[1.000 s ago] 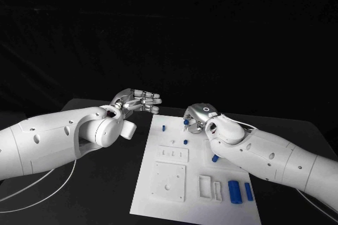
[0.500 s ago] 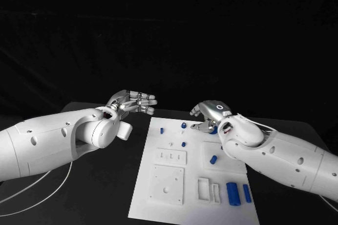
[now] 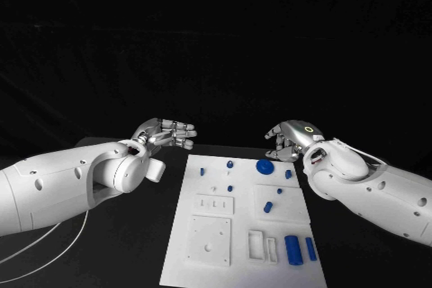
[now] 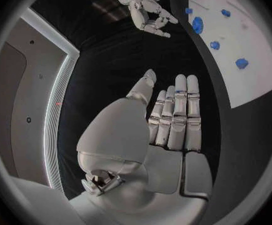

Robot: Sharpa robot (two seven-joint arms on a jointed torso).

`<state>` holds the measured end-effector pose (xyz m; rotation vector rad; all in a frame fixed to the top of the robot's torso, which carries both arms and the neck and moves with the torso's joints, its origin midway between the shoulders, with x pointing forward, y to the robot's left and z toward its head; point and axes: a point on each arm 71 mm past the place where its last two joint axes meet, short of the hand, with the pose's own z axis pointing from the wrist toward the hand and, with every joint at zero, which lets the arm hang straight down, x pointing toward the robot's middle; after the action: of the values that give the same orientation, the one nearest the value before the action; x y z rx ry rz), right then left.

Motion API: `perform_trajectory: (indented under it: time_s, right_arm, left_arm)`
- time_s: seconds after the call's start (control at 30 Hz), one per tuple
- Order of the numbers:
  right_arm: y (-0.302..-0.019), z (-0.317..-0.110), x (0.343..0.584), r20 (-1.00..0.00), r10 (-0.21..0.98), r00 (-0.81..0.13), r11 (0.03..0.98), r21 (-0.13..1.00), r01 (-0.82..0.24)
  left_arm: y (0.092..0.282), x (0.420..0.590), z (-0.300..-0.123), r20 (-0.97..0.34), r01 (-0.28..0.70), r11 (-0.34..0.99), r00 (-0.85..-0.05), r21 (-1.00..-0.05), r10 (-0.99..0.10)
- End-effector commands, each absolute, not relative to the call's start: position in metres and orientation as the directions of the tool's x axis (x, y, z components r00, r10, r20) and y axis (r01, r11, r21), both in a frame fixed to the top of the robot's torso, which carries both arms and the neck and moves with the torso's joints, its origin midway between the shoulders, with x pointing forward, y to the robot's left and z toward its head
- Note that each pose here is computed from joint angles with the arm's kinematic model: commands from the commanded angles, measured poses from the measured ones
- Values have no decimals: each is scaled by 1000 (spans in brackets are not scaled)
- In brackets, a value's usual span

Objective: Assemble the parts on the task board

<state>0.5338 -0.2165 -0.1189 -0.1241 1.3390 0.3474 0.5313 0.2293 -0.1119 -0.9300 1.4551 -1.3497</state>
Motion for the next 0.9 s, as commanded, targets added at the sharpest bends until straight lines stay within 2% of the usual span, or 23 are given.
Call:
perform_trajectory:
  time_s: [0.03, 0.23, 0.6, 0.9]
  right_arm:
    - [-222, -125, 538, -980, 143, 135, 946, 96, -308]
    - [-232, -135, 546, -989, 138, 49, 960, 122, -251]
    - [-236, -154, 557, -971, 217, -103, 959, 232, -165]
    - [-232, -165, 560, -954, 249, -168, 951, 274, -141]
  left_arm:
    - [228, 532, -109, -130, 73, 113, -300, -991, -945]
    - [227, 532, -109, -129, 71, 112, -305, -991, -943]
    - [226, 532, -109, -128, 67, 113, -312, -991, -941]
    - [225, 532, -110, -129, 67, 114, -316, -991, -940]
